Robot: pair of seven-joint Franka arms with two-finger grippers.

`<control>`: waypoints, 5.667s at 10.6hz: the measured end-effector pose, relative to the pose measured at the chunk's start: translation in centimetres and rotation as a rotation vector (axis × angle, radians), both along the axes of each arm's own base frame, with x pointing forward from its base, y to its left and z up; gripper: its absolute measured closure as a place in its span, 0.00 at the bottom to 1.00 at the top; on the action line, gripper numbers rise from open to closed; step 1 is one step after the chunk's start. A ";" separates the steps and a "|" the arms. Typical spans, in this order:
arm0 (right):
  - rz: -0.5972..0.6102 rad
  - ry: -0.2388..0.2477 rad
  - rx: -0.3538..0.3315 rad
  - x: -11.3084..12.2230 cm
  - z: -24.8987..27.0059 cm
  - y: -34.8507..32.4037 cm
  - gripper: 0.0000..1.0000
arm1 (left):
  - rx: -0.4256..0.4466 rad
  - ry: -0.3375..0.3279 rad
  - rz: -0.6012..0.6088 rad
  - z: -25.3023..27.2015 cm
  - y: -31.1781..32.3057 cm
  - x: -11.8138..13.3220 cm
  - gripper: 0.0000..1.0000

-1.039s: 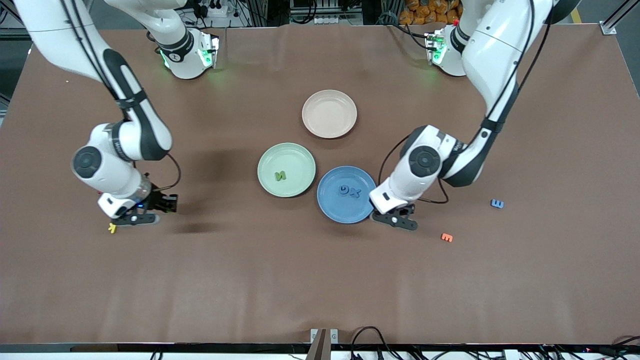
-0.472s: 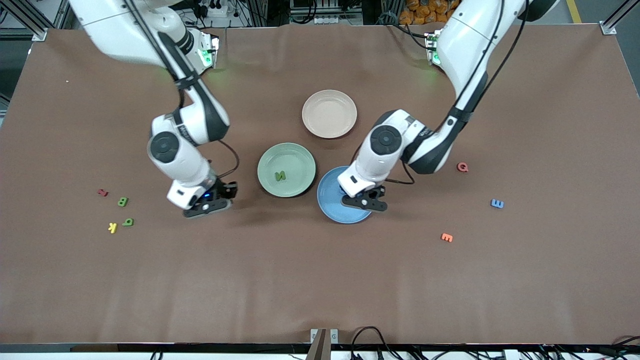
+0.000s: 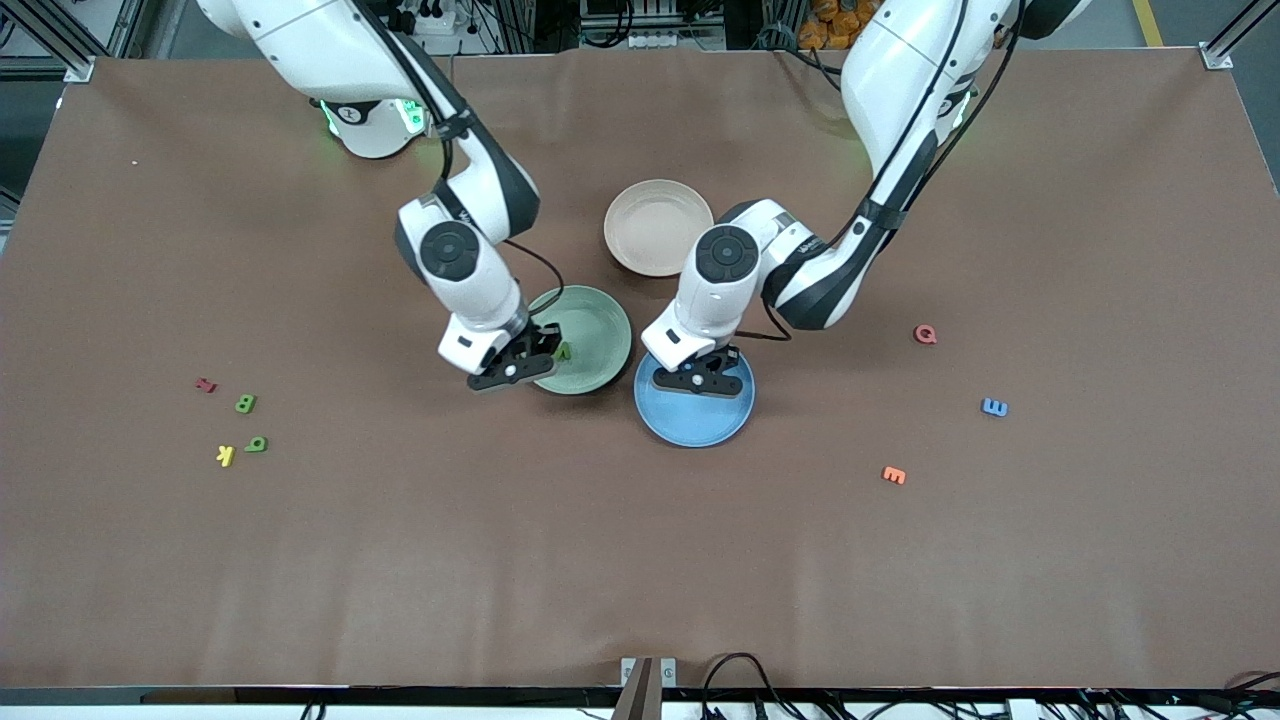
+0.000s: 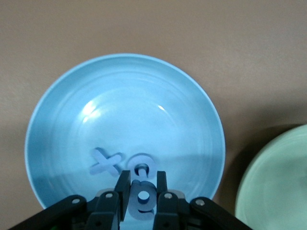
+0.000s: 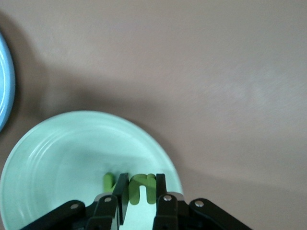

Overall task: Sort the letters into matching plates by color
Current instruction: 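Release the n and a onto the green and blue plates with both grippers, then move both grippers back to the remaining letters, then lower the right gripper onto the b while the left gripper reaches the m, then grasp the green b with the right gripper while the left gripper grasps m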

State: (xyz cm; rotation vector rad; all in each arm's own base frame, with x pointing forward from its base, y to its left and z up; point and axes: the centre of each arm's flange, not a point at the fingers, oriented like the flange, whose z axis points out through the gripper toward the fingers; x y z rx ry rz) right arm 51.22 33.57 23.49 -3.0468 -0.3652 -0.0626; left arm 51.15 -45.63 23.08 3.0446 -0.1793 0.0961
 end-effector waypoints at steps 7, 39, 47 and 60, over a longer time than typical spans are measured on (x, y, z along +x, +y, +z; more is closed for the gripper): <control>-0.070 0.037 -0.012 -2.3 -2.4 3.3 0.60 | 0.015 0.006 0.053 -0.9 -1.6 -1.5 0.59; -0.344 0.000 -0.044 11.4 -4.4 -43.6 0.00 | 0.118 0.028 -0.277 -4.3 50.9 8.1 0.00; -0.370 -0.020 -0.043 12.7 -5.4 -45.4 0.00 | 0.106 0.041 -0.206 -5.4 50.8 7.9 0.00; -0.382 -0.023 -0.043 12.5 -6.6 -46.1 0.09 | 0.108 0.003 -0.212 -4.1 50.3 8.8 0.60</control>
